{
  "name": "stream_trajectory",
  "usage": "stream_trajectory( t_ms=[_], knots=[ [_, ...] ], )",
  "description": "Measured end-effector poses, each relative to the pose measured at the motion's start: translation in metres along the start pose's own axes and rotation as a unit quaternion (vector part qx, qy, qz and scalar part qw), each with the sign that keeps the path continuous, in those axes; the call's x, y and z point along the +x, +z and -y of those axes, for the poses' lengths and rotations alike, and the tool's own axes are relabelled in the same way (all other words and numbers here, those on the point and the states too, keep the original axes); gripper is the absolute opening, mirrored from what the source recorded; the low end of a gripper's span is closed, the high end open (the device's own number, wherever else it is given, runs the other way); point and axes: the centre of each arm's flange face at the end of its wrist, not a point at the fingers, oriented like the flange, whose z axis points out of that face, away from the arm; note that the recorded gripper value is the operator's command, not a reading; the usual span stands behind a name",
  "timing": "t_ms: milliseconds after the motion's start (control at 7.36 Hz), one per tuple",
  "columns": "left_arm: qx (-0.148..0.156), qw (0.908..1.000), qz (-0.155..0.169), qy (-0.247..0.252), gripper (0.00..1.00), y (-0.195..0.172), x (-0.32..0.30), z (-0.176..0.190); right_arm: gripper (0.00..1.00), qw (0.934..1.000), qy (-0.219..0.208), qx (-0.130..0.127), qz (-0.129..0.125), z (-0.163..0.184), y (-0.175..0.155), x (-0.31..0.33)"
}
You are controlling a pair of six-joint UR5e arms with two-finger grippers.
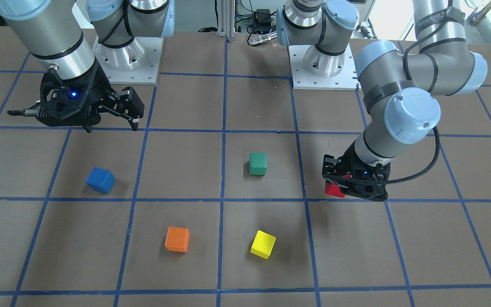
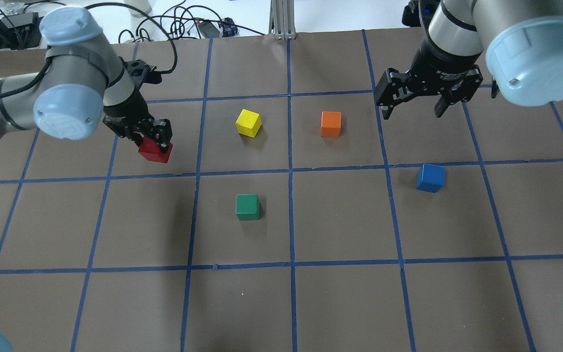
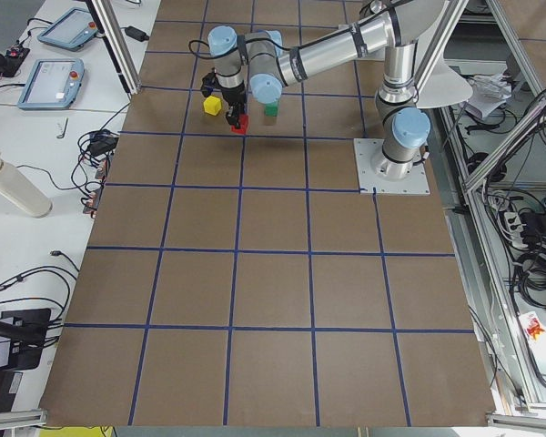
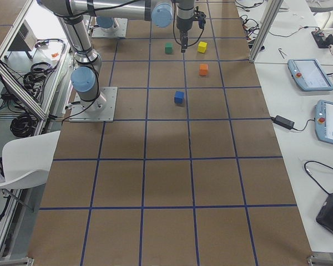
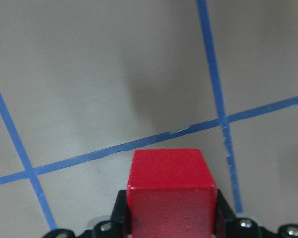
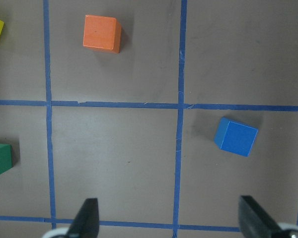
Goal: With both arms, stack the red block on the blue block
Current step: 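Carry the red cube with the left gripper toward the right gripper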
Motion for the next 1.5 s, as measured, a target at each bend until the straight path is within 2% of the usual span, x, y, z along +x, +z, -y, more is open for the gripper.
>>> stream_trajectory(
  t_ms=[272,544,951,1495],
  knots=[
    [0.016,0.9979,-0.034,-0.052,0.0,-0.015,0.08,0.011,1.0,1.0,0.0,0.0,0.0,0.0,0.0,0.0],
    [0.018,0.9964,-0.044,-0.07,0.0,-0.008,0.147,0.01,1.0,1.0,0.0,0.0,-0.001,-0.001,0.0,0.0],
    [0.01,0.9949,-0.066,-0.075,0.0,0.008,0.198,0.011,1.0,1.0,0.001,-0.001,0.0,-0.002,0.001,0.0],
    [0.003,0.9935,-0.08,-0.08,0.0,0.016,0.216,0.016,1.0,1.0,0.0,0.0,-0.002,-0.002,-0.001,0.001]
  ],
)
